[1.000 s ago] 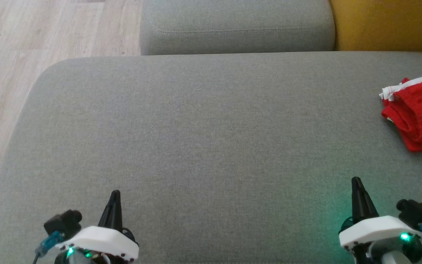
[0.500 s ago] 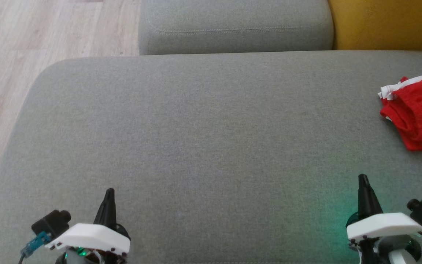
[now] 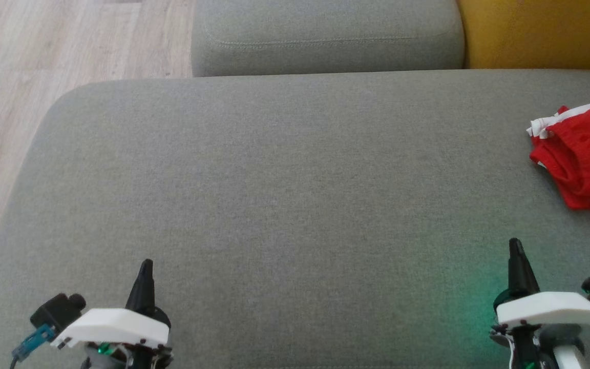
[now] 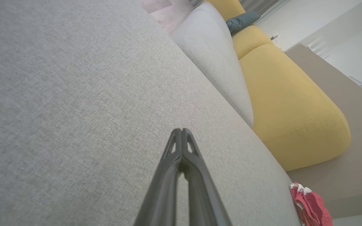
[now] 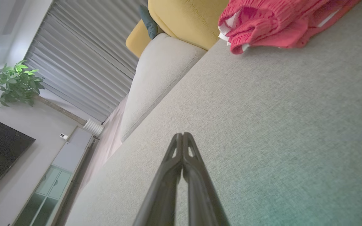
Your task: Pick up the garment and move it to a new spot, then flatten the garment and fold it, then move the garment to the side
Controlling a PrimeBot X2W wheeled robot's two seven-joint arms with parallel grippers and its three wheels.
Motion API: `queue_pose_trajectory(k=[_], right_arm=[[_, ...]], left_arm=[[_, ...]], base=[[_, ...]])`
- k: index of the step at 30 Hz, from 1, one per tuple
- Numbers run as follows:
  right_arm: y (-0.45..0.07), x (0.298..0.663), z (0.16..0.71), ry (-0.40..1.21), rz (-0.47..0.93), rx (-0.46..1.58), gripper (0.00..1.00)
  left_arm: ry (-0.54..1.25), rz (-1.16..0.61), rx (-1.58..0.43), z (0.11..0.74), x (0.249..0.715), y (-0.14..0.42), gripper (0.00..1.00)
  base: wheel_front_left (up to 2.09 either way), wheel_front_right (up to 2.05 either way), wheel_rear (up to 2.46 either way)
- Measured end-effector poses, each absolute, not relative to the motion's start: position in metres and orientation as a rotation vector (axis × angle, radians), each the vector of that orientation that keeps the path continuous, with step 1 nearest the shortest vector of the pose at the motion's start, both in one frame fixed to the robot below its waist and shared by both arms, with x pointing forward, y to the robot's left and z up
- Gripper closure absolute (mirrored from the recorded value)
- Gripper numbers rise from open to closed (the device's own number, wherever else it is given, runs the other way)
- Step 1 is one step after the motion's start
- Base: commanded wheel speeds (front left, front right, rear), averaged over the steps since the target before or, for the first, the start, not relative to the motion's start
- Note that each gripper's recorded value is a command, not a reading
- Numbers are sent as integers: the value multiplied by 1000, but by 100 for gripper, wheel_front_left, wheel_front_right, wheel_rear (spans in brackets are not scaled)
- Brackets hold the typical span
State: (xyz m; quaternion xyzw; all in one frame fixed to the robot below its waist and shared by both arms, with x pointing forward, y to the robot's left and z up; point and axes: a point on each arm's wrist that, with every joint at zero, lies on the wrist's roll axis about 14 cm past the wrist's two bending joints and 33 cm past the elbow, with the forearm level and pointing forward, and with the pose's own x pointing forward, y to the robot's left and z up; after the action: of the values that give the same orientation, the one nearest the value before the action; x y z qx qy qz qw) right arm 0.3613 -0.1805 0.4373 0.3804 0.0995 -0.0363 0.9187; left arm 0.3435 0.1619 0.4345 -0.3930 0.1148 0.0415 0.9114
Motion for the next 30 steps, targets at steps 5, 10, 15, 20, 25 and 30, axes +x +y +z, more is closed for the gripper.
queue_pose_trajectory(k=[5,10,15,20,25,30], right_arm=[[-183,362,439,199,-86,839,100],[-185,362,441,191,-96,895,100],[-188,362,442,187,-107,952,100],[-190,363,443,181,-116,1008,100],[-192,363,444,176,-121,1065,100],[-193,364,447,165,-125,1119,100]], left_arm=[[241,87,-865,435,344,162,100],[239,97,-919,436,346,165,100],[234,102,-973,437,348,166,100],[226,95,-1028,442,352,166,100],[218,106,-1084,443,353,171,100],[219,108,-1137,444,354,171,100]], base=[[0,0,0],[0,0,0],[0,0,0],[0,0,0],[0,0,0],[0,0,0]])
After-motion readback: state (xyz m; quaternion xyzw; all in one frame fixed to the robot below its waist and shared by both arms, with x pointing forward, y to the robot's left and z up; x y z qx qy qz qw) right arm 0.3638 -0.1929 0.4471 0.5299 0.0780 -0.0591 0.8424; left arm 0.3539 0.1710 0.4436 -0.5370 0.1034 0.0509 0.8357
